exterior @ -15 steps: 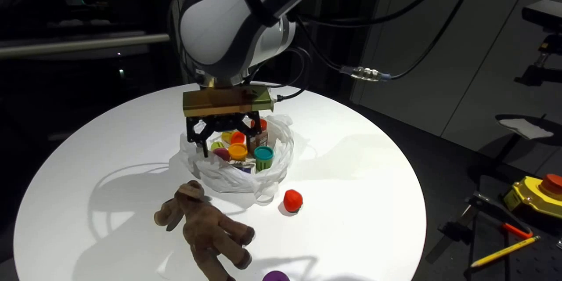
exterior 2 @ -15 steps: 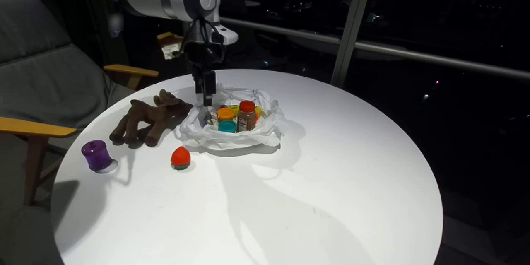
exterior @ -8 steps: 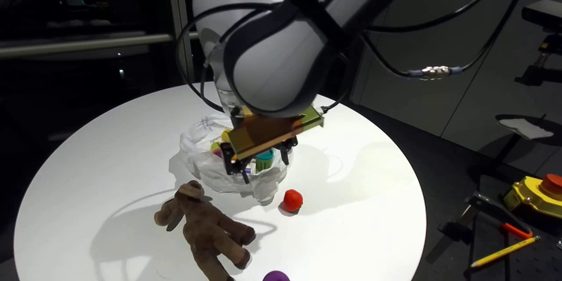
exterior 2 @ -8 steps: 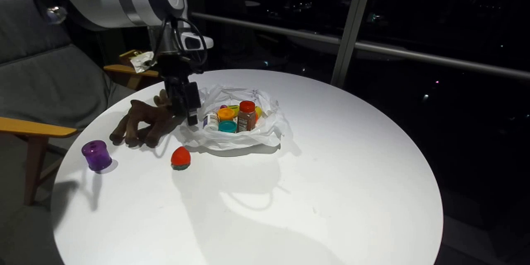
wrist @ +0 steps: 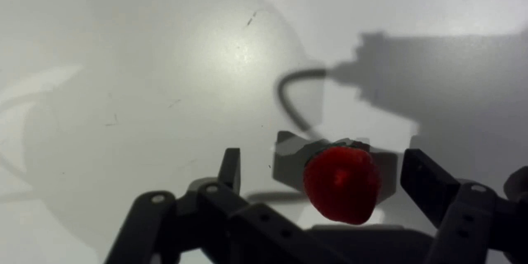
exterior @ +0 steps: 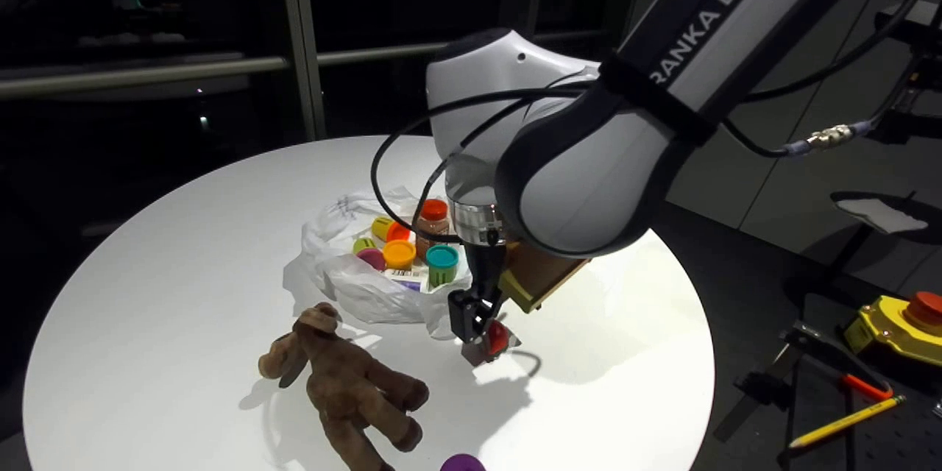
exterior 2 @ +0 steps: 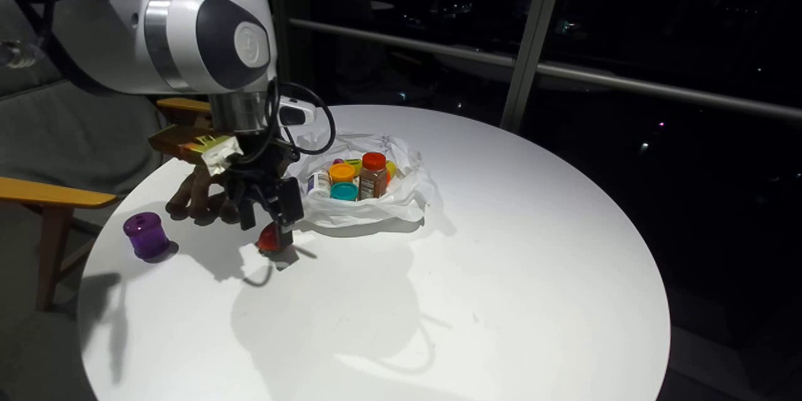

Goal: Put the object on the table in the plastic bag

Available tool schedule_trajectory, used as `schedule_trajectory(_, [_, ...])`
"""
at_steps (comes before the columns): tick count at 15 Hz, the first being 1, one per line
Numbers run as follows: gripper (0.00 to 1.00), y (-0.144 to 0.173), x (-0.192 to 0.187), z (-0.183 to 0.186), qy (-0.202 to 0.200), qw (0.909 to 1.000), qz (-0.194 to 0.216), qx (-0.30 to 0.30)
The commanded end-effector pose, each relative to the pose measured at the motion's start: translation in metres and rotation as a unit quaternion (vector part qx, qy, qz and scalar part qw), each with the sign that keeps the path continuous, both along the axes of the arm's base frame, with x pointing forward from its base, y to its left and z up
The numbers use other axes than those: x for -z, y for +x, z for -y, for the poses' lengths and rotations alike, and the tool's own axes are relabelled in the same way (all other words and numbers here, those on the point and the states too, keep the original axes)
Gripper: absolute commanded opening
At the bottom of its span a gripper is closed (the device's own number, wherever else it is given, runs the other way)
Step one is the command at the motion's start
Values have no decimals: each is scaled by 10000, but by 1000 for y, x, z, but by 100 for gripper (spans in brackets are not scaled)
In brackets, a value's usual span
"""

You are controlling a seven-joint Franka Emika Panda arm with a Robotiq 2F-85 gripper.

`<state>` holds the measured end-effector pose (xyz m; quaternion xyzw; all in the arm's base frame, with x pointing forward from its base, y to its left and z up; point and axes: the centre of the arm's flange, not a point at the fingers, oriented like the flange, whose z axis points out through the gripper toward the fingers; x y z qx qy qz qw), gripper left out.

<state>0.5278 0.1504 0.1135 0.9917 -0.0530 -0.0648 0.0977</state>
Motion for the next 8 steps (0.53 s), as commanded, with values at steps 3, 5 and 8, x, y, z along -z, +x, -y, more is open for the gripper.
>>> schedule_trajectory(3, [100, -4, 6, 13, 337, 9978, 141, -548])
schedule_trajectory(5, [100, 0, 9, 17, 365, 9974, 148, -598])
schedule_trajectory(8, [75, 3, 15, 22, 401, 9969, 111, -666])
